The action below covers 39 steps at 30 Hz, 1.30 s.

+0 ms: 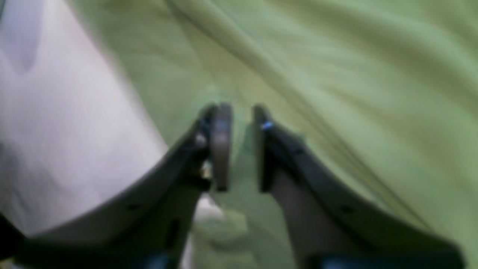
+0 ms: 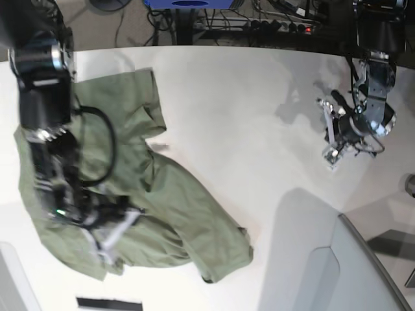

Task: Layout the t-shirt on the table in an organized manner, then fold the t-shirt properly
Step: 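Drag the shirt edge with the right gripper across the table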

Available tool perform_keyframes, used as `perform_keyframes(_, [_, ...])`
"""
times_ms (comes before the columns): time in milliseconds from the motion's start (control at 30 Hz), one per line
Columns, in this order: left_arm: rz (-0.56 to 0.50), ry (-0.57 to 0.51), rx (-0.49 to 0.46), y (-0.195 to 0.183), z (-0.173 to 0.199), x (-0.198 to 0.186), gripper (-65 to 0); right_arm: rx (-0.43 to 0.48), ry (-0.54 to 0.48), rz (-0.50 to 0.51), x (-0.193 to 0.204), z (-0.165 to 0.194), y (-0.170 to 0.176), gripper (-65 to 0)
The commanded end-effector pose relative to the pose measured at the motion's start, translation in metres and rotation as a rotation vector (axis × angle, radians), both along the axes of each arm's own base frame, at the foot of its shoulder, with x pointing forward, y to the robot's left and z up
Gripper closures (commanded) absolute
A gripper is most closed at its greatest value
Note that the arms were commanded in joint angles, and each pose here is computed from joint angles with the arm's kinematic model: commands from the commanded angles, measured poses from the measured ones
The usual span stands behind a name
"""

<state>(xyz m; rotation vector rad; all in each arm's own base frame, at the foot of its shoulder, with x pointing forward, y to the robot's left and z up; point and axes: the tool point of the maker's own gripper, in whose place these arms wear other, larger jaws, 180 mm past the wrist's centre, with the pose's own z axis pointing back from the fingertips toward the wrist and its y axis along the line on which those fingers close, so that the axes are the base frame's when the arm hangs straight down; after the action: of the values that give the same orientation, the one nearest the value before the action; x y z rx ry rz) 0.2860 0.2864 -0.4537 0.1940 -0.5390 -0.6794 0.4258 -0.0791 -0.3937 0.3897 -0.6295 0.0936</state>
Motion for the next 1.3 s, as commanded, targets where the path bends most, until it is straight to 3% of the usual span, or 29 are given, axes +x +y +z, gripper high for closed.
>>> perform_keyframes(0, [0.022,-0.083,0.007,0.014,0.022,0.014,0.0,-0.006,-0.042,-0.019,0.02,0.01,-0.004,-18.5])
perform_keyframes(133, [0.106,-0.152,-0.011,0.043,0.034,0.002,0.0,0.024,-0.003,-0.038,0.04,-0.013,0.018,-32.6])
perform_keyframes(233, [0.149,-0.163,-0.006,0.059,0.036,-0.008,0.0,0.006,0.006,-0.059,0.049,-0.025,0.015,-38.1])
perform_keyframes(600, [0.177,-0.154,-0.005,0.066,0.034,-0.019,0.0,0.0,0.096,-0.061,0.021,-0.063,0.021,-38.3])
perform_keyframes(767, [0.176,-0.163,-0.007,0.065,0.036,-0.015,0.0,0.0,0.147,-0.044,0.007,-0.073,0.026,-38.1])
perform_keyframes(900, [0.18,-0.167,-0.01,0.066,0.036,-0.012,0.0,0.016,0.131,-0.024,0.01,-0.066,0.039,-37.7])
perform_keyframes(967, [0.18,-0.171,-0.01,0.066,0.037,-0.01,0.0,0.016,0.127,-0.019,0.01,-0.065,0.041,-31.4])
perform_keyframes(1133, [0.18,-0.171,-0.01,0.066,0.037,-0.01,0.0,0.015,0.124,-0.015,0.011,-0.063,0.042,-7.4])
perform_keyframes(1267, [0.178,-0.172,-0.01,0.065,0.038,-0.009,0.0,0.015,0.127,-0.005,0.011,-0.061,0.044,-3.0])
